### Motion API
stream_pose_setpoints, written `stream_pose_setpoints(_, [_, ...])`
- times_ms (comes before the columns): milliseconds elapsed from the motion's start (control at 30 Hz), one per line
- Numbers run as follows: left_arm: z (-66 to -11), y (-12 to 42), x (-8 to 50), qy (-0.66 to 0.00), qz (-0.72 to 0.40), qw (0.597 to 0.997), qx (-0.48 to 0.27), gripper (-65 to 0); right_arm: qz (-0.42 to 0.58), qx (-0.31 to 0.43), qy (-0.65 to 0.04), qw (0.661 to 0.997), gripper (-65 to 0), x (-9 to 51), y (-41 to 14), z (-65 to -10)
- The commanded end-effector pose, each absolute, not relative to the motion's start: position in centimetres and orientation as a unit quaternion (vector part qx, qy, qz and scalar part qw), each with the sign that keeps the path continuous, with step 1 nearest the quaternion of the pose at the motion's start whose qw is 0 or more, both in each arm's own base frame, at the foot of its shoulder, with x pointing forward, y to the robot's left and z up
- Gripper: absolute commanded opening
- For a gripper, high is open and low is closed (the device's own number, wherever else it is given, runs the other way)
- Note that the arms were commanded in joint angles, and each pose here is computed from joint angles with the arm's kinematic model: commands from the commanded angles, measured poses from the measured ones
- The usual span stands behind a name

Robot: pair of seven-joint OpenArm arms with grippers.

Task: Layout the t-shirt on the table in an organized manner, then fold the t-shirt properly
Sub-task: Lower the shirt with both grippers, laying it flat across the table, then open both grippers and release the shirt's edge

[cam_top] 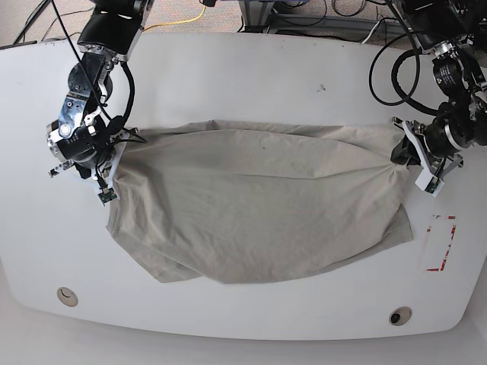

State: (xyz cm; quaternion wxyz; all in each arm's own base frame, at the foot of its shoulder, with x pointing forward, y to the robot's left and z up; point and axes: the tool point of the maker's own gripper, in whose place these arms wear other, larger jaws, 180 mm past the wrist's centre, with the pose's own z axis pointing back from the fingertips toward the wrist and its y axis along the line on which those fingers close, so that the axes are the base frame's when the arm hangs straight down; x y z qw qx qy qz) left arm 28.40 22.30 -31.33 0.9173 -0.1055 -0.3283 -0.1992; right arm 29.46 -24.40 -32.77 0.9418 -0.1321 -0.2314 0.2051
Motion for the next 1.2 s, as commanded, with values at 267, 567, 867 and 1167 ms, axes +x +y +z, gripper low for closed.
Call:
stream_pose_setpoints(267, [-31.8,24.2,25.0,-0.312,-0.194,0.923,-0.113,-64.6,0.21,-0.137,-0.212,0.945,-61.4,27.5,-24.8,-33.9])
stream_pose_setpoints(567, [-33.8,24.8,21.8,-0.264,-0.193,0.938,-0.118,-64.6,0.214,-0.129,-0.18,0.951,-61.2,25.1,-24.8,-35.7])
stream_pose_setpoints(867, [-35.1,24.9,19.7,-0.234,-0.19,0.946,-0.121,-57.5,0.215,-0.128,-0.17,0.953,-60.4,24.5,-24.8,-36.2])
stream_pose_setpoints(1167, [-35.1,26.3,19.3,-0.217,-0.198,0.951,-0.096,-22.6,0.216,-0.13,-0.163,0.954,-24.6,24.1,-25.0,-36.4])
